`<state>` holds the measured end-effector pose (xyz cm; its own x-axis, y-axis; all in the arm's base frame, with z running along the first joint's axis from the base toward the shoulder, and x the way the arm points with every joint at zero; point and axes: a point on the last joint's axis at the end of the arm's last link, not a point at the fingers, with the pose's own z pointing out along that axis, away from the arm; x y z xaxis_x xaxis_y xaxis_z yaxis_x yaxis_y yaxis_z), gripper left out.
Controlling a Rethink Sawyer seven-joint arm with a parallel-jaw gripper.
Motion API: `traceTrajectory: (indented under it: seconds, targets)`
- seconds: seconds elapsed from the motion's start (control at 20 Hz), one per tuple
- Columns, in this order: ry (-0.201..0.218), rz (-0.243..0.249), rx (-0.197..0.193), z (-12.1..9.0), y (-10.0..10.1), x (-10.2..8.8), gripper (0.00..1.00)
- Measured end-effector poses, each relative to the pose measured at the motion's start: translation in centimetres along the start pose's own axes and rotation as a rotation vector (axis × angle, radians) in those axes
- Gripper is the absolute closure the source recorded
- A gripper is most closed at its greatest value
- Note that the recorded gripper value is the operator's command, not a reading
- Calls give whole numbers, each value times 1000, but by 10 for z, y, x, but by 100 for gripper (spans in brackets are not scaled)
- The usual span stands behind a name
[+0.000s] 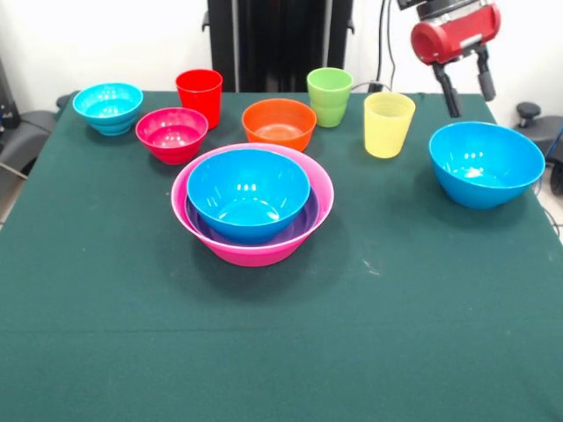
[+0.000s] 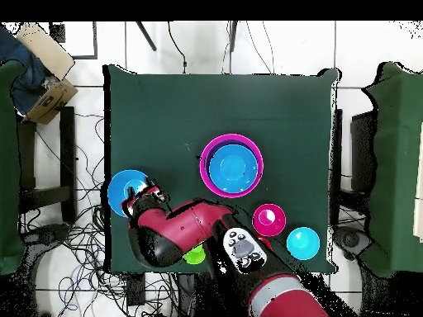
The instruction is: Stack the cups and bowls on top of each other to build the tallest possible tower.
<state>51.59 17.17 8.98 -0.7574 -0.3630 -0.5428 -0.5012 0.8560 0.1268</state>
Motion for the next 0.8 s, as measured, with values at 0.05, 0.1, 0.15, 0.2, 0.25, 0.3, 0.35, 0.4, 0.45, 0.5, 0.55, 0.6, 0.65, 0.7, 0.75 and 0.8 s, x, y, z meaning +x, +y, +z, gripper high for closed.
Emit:
traceTrajectory:
  seconds: [0.05, 0.1, 0.15, 0.2, 0.25, 0.3, 0.35, 0.4, 0.45, 0.5, 0.55, 0.6, 0.65, 0.7, 0.75, 0.8]
  targets:
    - [-1, 6, 4, -1, -6, 1, 0]
    - [-3, 11, 9, -3, -11, 3, 0]
    - [-5, 16, 16, -4, -19, 4, 0]
    - [-6, 19, 20, -6, -23, 6, 0]
    - [-8, 23, 25, -7, -29, 7, 0]
    - [-11, 28, 30, -9, -35, 8, 0]
    - [-13, 32, 33, -10, -40, 9, 0]
    - [-16, 35, 36, -12, -44, 10, 0]
    - [-18, 39, 41, -13, -49, 11, 0]
    - [-19, 41, 44, -14, -53, 12, 0]
    - [-19, 40, 46, -15, -55, 14, 0]
    - [-19, 37, 46, -15, -56, 15, 0]
    - [-17, 34, 46, -15, -56, 16, 0]
    - [-16, 31, 44, -15, -56, 18, 0]
    - [-7, 23, 38, -12, -51, 22, 0]
    - [-4, 21, 35, -11, -50, 23, 0]
